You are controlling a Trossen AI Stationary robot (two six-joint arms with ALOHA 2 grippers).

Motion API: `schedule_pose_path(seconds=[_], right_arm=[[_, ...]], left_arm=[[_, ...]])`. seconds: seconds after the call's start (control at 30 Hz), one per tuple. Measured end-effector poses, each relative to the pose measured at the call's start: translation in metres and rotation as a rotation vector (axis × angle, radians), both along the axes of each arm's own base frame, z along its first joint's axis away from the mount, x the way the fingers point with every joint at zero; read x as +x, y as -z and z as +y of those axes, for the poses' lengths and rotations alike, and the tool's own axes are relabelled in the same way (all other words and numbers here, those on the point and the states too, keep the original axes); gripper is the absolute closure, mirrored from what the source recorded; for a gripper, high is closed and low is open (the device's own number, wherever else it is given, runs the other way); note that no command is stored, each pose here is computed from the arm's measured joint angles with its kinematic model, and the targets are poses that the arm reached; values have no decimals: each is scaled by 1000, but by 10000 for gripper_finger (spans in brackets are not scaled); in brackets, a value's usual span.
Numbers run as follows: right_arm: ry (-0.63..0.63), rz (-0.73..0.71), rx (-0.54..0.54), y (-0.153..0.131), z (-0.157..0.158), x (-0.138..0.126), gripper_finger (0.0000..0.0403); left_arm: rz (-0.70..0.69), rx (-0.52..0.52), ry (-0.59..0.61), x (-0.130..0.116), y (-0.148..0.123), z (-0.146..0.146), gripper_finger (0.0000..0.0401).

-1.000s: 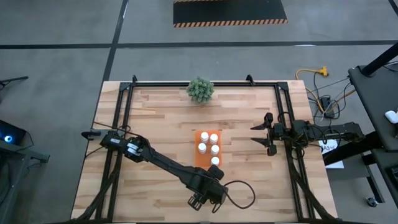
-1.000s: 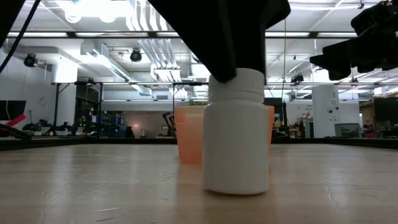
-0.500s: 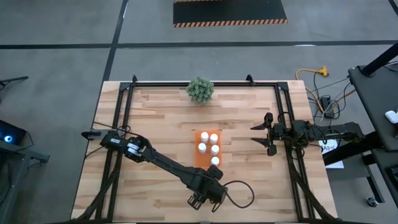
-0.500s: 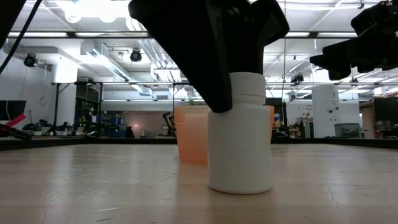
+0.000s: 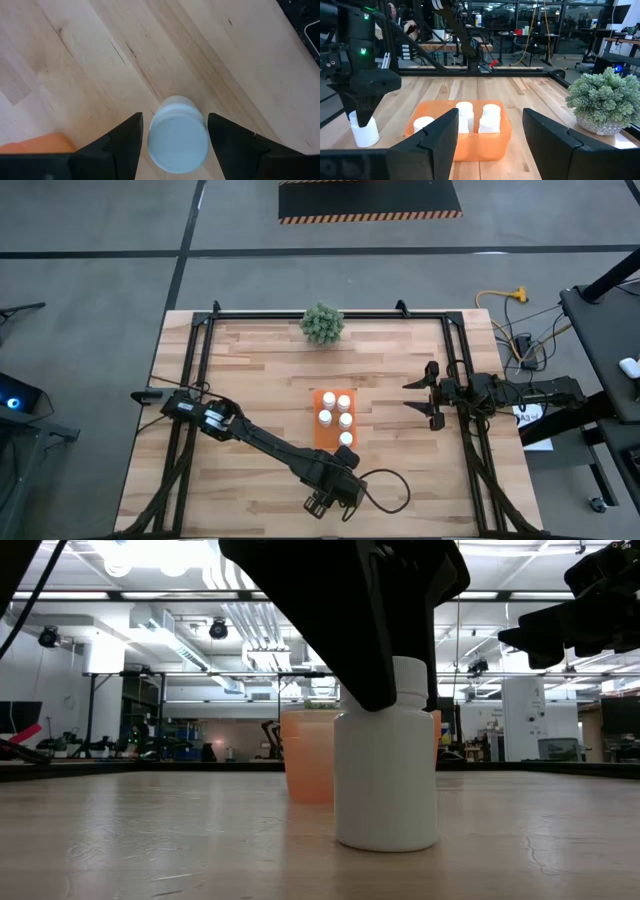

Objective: Pick and place pill bottles into a basket
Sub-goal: Put the white pill bottle into the orange bin

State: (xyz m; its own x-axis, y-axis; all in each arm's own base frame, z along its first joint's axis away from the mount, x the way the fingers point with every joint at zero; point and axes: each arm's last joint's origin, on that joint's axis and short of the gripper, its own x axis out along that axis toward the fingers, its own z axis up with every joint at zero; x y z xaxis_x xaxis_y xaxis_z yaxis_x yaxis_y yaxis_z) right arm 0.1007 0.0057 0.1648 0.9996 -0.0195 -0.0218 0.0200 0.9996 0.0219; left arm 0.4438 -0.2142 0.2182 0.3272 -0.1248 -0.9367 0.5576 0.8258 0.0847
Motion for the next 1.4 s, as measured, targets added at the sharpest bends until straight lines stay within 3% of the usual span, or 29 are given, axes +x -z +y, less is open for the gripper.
schedule_pose_path(seconds=[0.2, 0.4, 0.83, 1.2, 1.4], right_arm=[[0, 0, -1, 0, 0, 0, 193], [0, 0, 1, 0, 0, 0, 193], [0, -1, 1, 0, 0, 0, 193], [0, -1, -1, 0, 0, 0, 193], [-1, -2, 0, 0, 0, 0, 193]], left_arm=[[10, -15, 4, 0, 0, 0, 205], [25, -42, -13, -1, 0, -1, 259], [88, -3, -77, -14, -16, 8, 259], [-5, 38, -220, -28, -64, 32, 259], [-58, 86, -403, -26, -78, 59, 259]])
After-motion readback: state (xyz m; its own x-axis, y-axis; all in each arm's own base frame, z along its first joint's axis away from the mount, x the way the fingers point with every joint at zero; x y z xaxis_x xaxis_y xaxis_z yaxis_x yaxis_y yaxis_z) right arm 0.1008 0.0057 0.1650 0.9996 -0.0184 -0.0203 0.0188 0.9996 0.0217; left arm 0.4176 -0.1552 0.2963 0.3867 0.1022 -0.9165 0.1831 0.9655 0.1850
